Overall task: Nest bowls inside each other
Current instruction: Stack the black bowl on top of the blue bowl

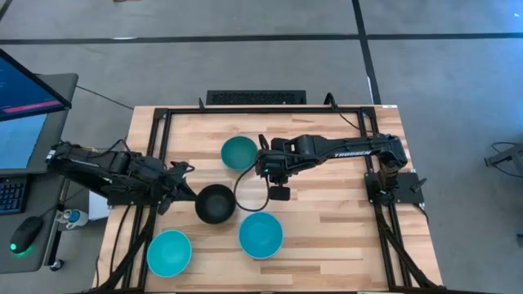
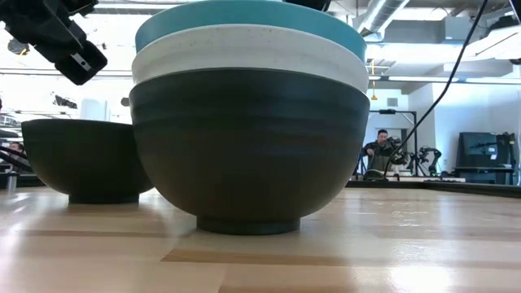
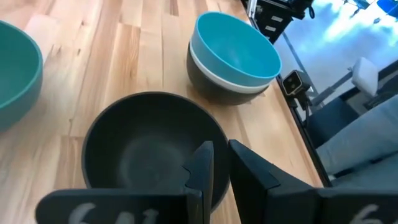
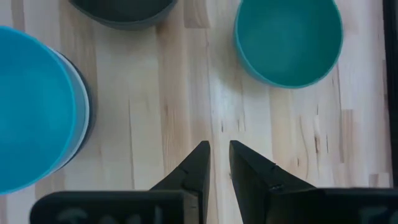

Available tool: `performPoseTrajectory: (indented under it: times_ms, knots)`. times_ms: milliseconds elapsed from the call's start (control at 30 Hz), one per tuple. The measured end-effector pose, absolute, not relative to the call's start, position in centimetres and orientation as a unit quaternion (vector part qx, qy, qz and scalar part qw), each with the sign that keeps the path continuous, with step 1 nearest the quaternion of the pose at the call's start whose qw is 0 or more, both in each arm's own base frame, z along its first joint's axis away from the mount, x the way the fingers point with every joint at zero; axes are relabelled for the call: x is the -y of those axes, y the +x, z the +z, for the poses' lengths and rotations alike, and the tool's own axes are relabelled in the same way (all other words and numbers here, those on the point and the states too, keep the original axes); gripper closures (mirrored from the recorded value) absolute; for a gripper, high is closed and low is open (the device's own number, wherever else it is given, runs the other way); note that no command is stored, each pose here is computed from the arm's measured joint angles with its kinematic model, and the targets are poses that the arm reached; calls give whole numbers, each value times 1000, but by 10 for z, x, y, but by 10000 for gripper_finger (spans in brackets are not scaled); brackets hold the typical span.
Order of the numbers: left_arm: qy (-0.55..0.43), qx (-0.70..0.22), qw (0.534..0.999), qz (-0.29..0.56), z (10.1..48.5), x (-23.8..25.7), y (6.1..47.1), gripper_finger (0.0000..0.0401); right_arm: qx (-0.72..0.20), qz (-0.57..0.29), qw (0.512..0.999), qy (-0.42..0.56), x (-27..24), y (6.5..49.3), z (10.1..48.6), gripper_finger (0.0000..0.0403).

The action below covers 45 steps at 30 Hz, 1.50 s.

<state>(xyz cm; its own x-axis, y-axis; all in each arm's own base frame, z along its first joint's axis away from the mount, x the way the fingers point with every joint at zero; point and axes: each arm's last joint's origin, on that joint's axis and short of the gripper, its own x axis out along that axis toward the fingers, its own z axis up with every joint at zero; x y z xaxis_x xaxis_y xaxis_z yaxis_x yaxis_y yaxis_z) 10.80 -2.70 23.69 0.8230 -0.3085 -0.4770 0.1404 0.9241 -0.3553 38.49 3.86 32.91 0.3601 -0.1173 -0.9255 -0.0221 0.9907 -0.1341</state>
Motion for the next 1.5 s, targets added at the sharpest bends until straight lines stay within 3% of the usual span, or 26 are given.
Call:
performPoseTrajectory:
  times_ms: [300,933,1300,1500]
  knots:
    - [-137,-267,949,-100,237,30,107,360,-557,2,826,-91,-55,385,330,320]
    - [-108,-261,951,-123,238,35,106,360,-441,31,888,-124,-65,404,343,320]
    - [-125,-261,949,-125,238,36,106,360,-344,44,934,-81,-72,417,299,320]
    - [-137,-253,950,-122,240,37,107,360,-296,31,953,-47,-66,388,284,330]
